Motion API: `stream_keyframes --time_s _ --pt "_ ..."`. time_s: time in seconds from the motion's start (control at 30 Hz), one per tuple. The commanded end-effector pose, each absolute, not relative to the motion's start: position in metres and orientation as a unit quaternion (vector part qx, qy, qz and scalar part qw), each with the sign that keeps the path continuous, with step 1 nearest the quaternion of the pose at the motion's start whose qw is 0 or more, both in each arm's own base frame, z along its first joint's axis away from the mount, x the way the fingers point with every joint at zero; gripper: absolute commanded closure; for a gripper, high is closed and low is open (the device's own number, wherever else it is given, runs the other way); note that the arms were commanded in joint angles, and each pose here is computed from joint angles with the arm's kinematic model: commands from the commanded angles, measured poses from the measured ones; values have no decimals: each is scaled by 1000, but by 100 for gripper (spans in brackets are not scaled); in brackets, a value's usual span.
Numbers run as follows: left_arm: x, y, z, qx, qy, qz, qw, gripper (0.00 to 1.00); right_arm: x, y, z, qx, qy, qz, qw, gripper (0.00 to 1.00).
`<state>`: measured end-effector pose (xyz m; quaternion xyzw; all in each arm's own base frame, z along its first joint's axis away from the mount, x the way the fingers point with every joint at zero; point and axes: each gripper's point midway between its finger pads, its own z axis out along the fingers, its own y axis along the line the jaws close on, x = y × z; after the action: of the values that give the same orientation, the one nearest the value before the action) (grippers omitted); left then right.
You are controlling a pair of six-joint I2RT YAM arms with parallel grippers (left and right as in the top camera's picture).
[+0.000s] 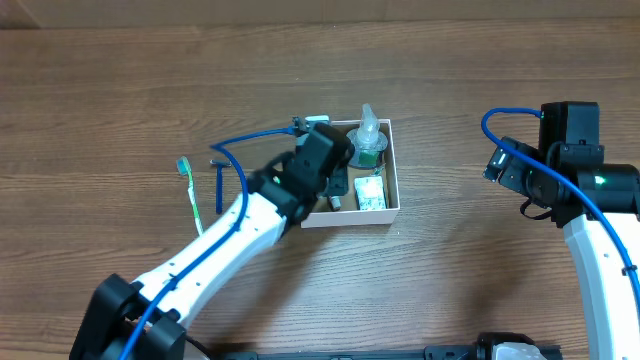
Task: Pack container
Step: 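Carry the toothpaste tube right and drop it into the box, then move the left gripper back over the blue razor and grasp it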
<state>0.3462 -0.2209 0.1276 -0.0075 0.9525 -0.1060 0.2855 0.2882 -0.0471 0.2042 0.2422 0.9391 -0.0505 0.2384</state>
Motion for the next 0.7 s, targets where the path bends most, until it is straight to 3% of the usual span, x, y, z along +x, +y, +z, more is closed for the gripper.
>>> stream_keyframes --time_s 0.0,0.1,0.27,0.67 --pt "359 -180 186 -13 954 -68 290 28 292 -49 214 245 934 -51 254 0" --pt "347 -129 203 -36 967 -24 251 20 292 -49 214 245 934 -51 254 0" --pt "333 -58 195 -50 980 14 191 13 292 -49 214 245 934 -51 254 0" --pt "321 -21 125 -49 989 -37 136 9 292 -49 214 245 934 -51 254 0"
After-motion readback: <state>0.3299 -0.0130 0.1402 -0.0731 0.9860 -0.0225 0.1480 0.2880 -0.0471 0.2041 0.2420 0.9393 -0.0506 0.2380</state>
